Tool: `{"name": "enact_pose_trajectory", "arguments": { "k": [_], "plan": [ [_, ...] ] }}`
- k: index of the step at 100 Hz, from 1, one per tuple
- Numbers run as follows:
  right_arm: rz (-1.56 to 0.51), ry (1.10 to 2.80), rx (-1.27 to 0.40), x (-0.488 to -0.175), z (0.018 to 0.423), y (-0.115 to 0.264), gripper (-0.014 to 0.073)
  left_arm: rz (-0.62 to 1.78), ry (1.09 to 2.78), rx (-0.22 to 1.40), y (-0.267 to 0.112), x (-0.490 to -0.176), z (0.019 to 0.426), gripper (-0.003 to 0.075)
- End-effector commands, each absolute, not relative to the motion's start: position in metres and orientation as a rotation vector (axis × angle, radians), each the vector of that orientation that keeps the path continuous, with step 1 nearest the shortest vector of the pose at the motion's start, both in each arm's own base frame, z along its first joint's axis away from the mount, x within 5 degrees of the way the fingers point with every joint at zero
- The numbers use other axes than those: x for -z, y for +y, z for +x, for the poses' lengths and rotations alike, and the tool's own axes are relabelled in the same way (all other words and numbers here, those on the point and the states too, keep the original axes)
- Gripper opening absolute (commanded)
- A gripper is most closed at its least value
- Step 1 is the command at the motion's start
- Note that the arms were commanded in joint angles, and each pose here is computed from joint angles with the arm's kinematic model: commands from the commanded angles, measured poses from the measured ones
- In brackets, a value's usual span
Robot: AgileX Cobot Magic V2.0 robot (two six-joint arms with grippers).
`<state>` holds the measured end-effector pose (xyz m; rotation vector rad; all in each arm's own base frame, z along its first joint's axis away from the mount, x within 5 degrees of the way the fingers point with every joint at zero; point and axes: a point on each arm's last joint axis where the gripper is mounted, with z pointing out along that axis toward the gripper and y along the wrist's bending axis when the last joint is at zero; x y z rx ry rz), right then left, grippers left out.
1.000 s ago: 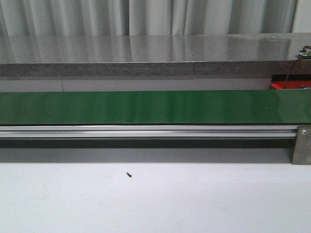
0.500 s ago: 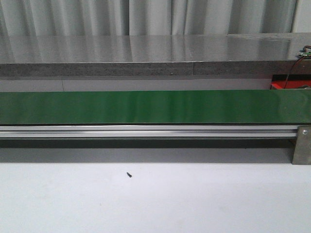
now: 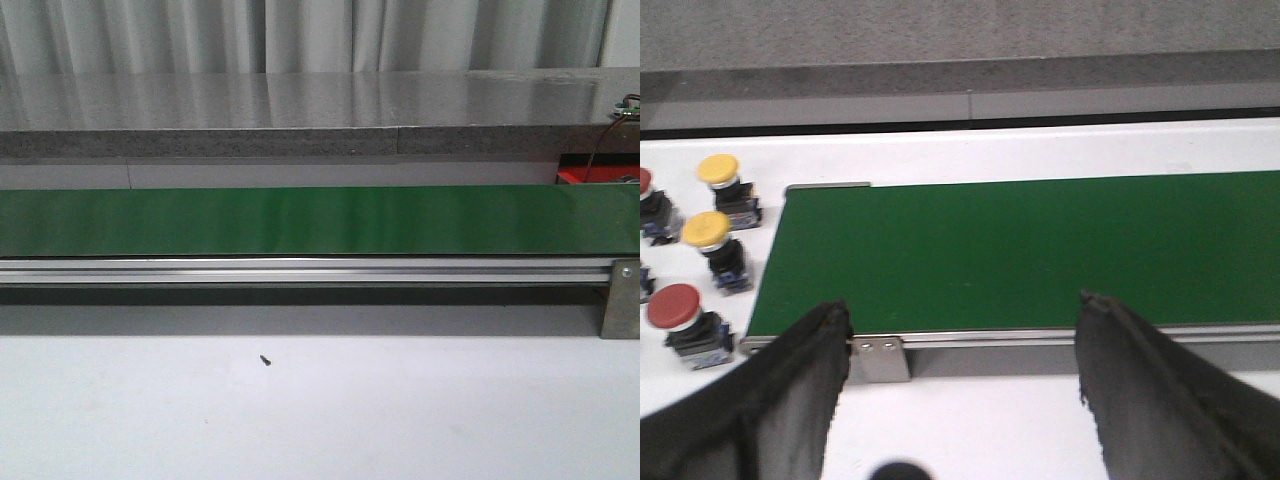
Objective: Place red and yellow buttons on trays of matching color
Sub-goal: 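Move the left gripper over another red push-button on the table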
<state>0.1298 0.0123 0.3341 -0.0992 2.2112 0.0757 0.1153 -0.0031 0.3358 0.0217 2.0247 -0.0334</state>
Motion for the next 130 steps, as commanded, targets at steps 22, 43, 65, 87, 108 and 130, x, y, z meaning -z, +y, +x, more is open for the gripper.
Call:
{"name": "enact_pose_trajectory", "arguments": {
  "k": [22,43,65,87,108,130],
  "plan": [
    [-0.102,2.118,-0.063,-0.347,0.132,0.012,-0.0068,-0.210,2.114,-0.200,0.037,-0.368,0.163,0.0490],
    [-0.102,2.118,-0.063,-0.347,0.132,0.012,-0.0068,-0.308,2.227,-0.264,0.072,-0.361,0.224,0.0490],
    [-0.102,2.118,-0.063,-0.347,0.132,0.012,-0.0068,-0.437,2.337,-0.298,0.118,-0.335,0.276,0.0483],
    [-0.102,2.118,-0.063,-0.347,0.132,0.012,-0.0068,-0.461,2.417,-0.317,0.143,-0.300,0.312,0.0483],
    [-0.102,2.118,-0.063,-0.347,0.132,0.012,-0.0068,-0.446,2.475,-0.335,0.155,-0.276,0.335,0.0483],
    [-0.102,2.118,-0.063,-0.347,0.132,0.012,-0.0068,-0.449,2.509,-0.327,0.162,-0.259,0.351,0.0483]
  ]
}}
